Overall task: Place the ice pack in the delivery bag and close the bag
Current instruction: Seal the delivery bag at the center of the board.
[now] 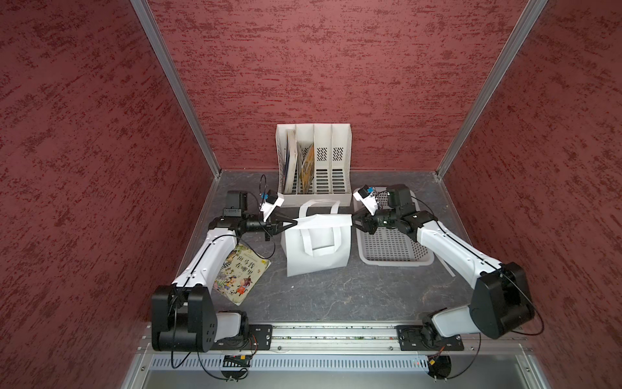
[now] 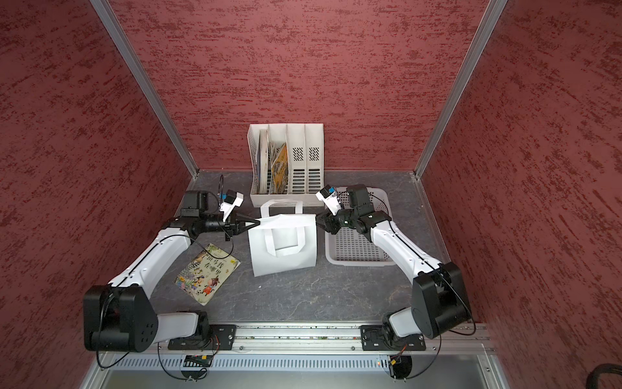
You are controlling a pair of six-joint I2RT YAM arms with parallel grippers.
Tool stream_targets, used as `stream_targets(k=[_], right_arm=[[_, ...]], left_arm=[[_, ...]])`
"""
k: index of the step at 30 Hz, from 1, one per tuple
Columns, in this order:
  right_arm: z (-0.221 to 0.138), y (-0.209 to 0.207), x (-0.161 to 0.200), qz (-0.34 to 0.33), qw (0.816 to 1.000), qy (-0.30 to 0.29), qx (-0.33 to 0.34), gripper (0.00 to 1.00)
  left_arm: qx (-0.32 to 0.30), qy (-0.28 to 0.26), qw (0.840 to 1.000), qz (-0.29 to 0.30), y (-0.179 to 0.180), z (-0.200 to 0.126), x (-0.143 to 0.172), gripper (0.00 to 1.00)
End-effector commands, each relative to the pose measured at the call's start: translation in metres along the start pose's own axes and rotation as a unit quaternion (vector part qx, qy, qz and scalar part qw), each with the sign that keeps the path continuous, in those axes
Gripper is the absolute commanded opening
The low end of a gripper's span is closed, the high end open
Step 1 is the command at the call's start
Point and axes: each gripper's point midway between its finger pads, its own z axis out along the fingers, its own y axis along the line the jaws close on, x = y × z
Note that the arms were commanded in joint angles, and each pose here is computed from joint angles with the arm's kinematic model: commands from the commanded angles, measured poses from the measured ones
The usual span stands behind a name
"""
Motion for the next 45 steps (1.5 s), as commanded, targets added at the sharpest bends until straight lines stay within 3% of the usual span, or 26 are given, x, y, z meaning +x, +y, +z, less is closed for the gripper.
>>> stream_targets(k=[1, 4, 7, 10, 13, 19, 25, 27, 31, 32, 38, 39, 40, 41, 43, 44, 45], right_arm=[[-0.039, 0.006, -0.024, -0.040, 0.998, -0.027, 0.045, 0.46], [-0.059, 0.021, -0.042, -0.061, 0.996, -0.051, 0.038, 0.59], [-0.059, 0.047, -0.059, -0.063, 0.996, -0.059, -0.032, 0.74], [-0.038, 0.066, -0.054, -0.080, 0.994, -0.017, -0.071, 0.91], [-0.012, 0.058, -0.040, -0.080, 0.994, 0.041, -0.064, 0.94], [0.022, 0.037, -0.032, -0.070, 0.989, 0.104, -0.076, 0.86], [0.038, 0.036, -0.020, -0.062, 0.983, 0.133, -0.108, 0.65], [0.038, 0.041, -0.017, -0.062, 0.982, 0.134, -0.122, 0.52], [0.034, 0.045, -0.014, -0.071, 0.981, 0.129, -0.126, 0.04], [0.032, 0.045, -0.012, -0.073, 0.981, 0.128, -0.123, 0.00], [0.014, 0.039, -0.016, -0.077, 0.989, 0.071, -0.107, 0.00], [0.011, 0.042, -0.018, -0.081, 0.989, 0.060, -0.109, 0.04], [0.010, 0.045, -0.019, -0.081, 0.989, 0.053, -0.113, 0.25], [0.009, 0.048, -0.019, -0.082, 0.988, 0.048, -0.119, 0.40], [0.008, 0.049, -0.018, -0.084, 0.988, 0.045, -0.122, 0.49], [0.008, 0.048, -0.017, -0.083, 0.988, 0.048, -0.118, 0.49], [0.009, 0.047, -0.018, -0.083, 0.988, 0.050, -0.116, 0.38]], left_arm=[[0.006, 0.001, 1.000, 0.001, -0.002, 0.000, -0.002, 0.00], [0.005, 0.005, 1.000, 0.004, -0.002, 0.000, 0.000, 0.00], [-0.004, 0.013, 1.000, 0.011, 0.000, 0.001, 0.002, 0.00], [-0.010, 0.022, 1.000, 0.017, 0.001, 0.002, 0.005, 0.00], [-0.010, 0.026, 0.999, 0.020, 0.000, 0.002, 0.005, 0.00], [-0.007, 0.025, 0.999, 0.024, -0.002, 0.003, 0.006, 0.00], [-0.004, 0.024, 0.999, 0.024, -0.002, 0.003, 0.004, 0.00], [-0.005, 0.024, 0.999, 0.026, -0.001, 0.003, 0.003, 0.00], [-0.009, 0.022, 0.999, 0.023, 0.004, 0.001, 0.003, 0.00], [-0.012, 0.020, 0.999, 0.021, 0.006, 0.000, 0.002, 0.00], [-0.038, 0.000, 0.999, -0.027, 0.033, -0.013, 0.003, 0.00], [-0.038, 0.000, 0.999, -0.033, 0.035, -0.013, 0.004, 0.00], [-0.035, -0.001, 0.999, -0.036, 0.035, -0.013, 0.004, 0.00], [-0.030, -0.002, 0.999, -0.035, 0.034, -0.011, 0.003, 0.00], [-0.019, 0.000, 0.999, -0.031, 0.029, -0.006, 0.003, 0.00], [-0.015, 0.001, 0.999, -0.028, 0.028, -0.005, 0.003, 0.00], [-0.012, 0.002, 1.000, -0.029, 0.027, -0.004, 0.004, 0.00]])
